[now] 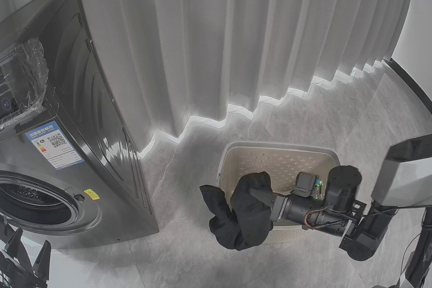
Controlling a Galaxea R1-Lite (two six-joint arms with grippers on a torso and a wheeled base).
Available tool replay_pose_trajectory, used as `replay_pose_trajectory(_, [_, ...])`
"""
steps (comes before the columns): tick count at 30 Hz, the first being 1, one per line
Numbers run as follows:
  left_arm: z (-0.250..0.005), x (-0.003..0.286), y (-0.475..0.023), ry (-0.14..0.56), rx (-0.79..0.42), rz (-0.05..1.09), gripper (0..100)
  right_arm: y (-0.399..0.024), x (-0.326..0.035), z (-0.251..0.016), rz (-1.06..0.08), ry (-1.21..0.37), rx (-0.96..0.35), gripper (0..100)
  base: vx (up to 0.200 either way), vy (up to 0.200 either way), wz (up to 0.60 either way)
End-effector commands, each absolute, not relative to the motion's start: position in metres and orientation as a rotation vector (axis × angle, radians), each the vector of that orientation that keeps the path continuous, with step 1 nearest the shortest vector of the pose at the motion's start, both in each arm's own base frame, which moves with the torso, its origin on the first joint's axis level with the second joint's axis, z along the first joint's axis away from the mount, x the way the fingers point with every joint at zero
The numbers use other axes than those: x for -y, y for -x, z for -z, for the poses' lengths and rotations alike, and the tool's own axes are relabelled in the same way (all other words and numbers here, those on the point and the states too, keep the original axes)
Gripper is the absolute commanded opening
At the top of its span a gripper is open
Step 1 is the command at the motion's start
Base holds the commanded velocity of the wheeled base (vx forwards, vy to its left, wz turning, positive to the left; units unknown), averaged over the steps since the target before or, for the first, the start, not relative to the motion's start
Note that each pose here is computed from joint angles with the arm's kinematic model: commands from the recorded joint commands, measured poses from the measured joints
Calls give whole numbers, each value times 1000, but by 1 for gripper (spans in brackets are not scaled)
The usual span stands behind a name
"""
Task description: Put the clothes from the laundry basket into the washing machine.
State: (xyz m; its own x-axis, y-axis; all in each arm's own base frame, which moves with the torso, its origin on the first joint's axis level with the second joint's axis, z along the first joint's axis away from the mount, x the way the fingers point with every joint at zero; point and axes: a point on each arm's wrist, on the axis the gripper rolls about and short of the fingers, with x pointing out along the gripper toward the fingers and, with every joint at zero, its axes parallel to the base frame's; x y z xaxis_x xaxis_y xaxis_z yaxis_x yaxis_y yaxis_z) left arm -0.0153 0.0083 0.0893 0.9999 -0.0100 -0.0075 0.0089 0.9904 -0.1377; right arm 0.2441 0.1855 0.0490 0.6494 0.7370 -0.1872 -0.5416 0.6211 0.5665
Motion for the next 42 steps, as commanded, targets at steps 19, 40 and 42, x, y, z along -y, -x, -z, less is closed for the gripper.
replay_pose_trajectory(19, [-84, -8, 14, 141, -28, 12, 100, -172, -168, -171, -952, -646, -66, 0, 0, 0, 0])
replay_pose_trajectory(40, [-84, -8, 14, 169, -28, 14, 100, -161, -171, -183, -1052, -508, -37, 0, -114, 0, 0])
replay_pose_trajectory(42, [-84, -8, 14, 171, -28, 14, 100, -160, -171, -186, -1057, -511, -23, 0, -200, 0, 0])
